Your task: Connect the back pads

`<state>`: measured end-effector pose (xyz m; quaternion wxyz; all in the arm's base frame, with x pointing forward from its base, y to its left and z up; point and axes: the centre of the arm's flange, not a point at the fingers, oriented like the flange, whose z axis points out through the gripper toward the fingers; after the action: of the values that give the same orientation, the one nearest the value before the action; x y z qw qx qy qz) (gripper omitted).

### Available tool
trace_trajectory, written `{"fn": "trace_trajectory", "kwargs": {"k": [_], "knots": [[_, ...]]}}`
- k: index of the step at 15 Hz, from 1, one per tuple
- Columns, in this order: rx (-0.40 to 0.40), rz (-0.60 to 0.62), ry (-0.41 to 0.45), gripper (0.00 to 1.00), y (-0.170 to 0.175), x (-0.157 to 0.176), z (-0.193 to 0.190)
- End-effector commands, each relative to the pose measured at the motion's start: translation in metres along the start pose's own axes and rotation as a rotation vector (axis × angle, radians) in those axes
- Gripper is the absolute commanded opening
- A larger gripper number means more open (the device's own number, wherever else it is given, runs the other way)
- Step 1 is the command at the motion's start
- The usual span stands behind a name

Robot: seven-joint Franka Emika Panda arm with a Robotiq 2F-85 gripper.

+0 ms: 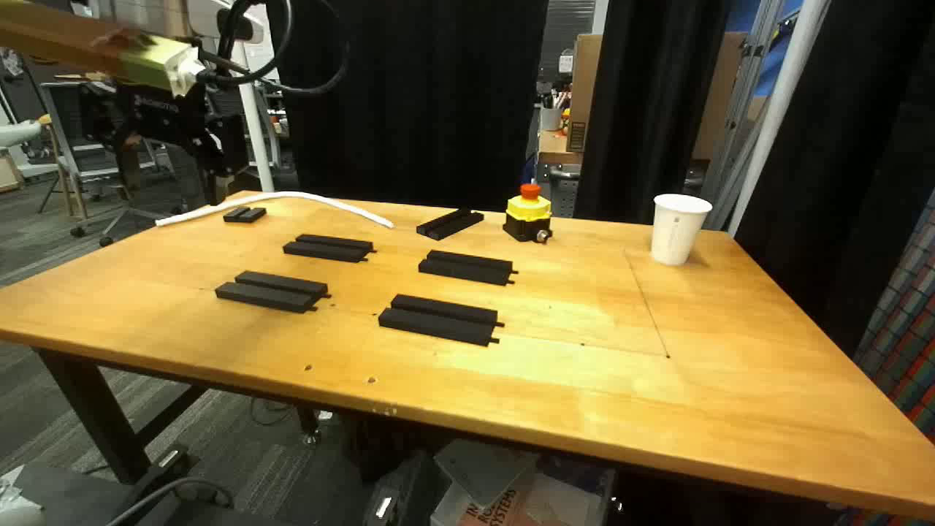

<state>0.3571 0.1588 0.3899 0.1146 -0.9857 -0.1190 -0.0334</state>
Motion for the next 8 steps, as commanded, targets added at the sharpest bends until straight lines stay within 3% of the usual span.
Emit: {"fn": "trace_trajectory", "kwargs": {"k": [1,6,8], "knots": [[0.0,-0.001,0.003,1.0,-0.0004,0.0008,-0.0012],[0.001,-0.002,0.01,1.0,-0.0014,0.0023,-0.004],[-0.015,0.11,0.038,1.0,0.0055,0.0054,-0.0017]]}}
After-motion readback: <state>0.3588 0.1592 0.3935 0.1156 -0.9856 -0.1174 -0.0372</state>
